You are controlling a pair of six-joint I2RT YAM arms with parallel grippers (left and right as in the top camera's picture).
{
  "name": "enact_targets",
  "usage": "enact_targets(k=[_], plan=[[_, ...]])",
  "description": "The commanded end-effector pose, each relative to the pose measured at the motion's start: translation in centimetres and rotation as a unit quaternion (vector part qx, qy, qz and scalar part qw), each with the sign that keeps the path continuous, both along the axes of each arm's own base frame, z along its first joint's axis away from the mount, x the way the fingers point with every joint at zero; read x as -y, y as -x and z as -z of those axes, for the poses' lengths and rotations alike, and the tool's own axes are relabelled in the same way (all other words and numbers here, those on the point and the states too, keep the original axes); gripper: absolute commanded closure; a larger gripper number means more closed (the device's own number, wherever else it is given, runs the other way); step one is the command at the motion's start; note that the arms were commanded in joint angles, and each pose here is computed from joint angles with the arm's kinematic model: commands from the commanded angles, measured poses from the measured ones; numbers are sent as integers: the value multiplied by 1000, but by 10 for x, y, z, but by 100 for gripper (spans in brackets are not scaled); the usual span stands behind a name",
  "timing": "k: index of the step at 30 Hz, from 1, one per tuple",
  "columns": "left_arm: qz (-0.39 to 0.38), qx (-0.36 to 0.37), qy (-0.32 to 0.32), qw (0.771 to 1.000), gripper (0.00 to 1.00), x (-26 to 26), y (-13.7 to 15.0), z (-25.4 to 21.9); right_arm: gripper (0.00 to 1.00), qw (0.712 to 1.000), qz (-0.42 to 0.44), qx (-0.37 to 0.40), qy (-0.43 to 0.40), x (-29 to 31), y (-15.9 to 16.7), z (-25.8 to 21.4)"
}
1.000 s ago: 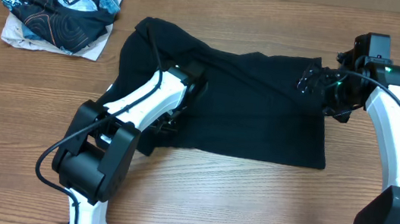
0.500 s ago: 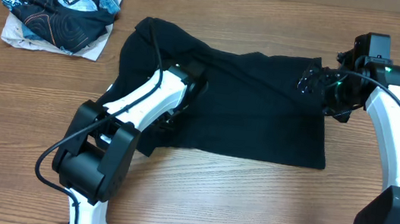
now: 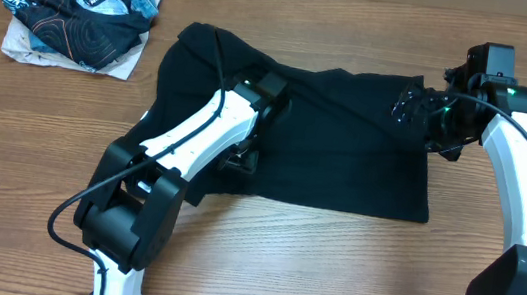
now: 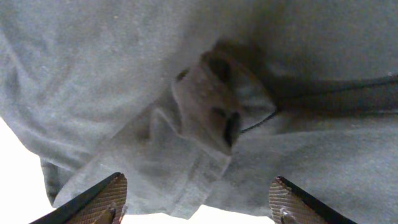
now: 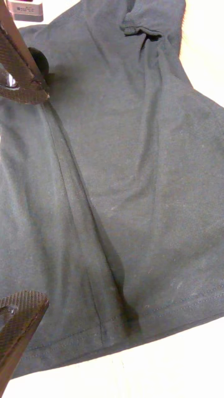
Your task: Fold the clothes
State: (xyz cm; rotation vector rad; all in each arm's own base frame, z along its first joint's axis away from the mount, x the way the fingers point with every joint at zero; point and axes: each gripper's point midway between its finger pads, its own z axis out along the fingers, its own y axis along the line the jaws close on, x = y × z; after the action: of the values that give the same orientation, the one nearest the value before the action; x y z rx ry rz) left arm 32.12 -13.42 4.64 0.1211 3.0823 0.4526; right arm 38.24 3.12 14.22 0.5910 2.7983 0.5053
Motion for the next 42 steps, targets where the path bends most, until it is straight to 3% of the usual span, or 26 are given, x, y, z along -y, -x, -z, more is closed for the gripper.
enact_targets(k=[1,18,24,29,34,42], plan=[[8,-4,17,1000,25,9,-2,0,0,1000,0,15,4,3,-4,-9],[1,-25,-26,999,35,-23,16,27,0,1000,-1,5,4,3,0,-8],[-14,-15,-34,999,60,-36,9,28,0,1000,-2,3,12,5,1,-7],[-11,-14,-35,999,72,-40,6,28,0,1000,-2,3,12,5,1,-7],[-7,-11,-34,999,96,-39,3,28,0,1000,-2,4,12,5,1,-7],[4,36,-55,998,96,-41,-23,9,0,1000,-2,6,12,5,0,-7]])
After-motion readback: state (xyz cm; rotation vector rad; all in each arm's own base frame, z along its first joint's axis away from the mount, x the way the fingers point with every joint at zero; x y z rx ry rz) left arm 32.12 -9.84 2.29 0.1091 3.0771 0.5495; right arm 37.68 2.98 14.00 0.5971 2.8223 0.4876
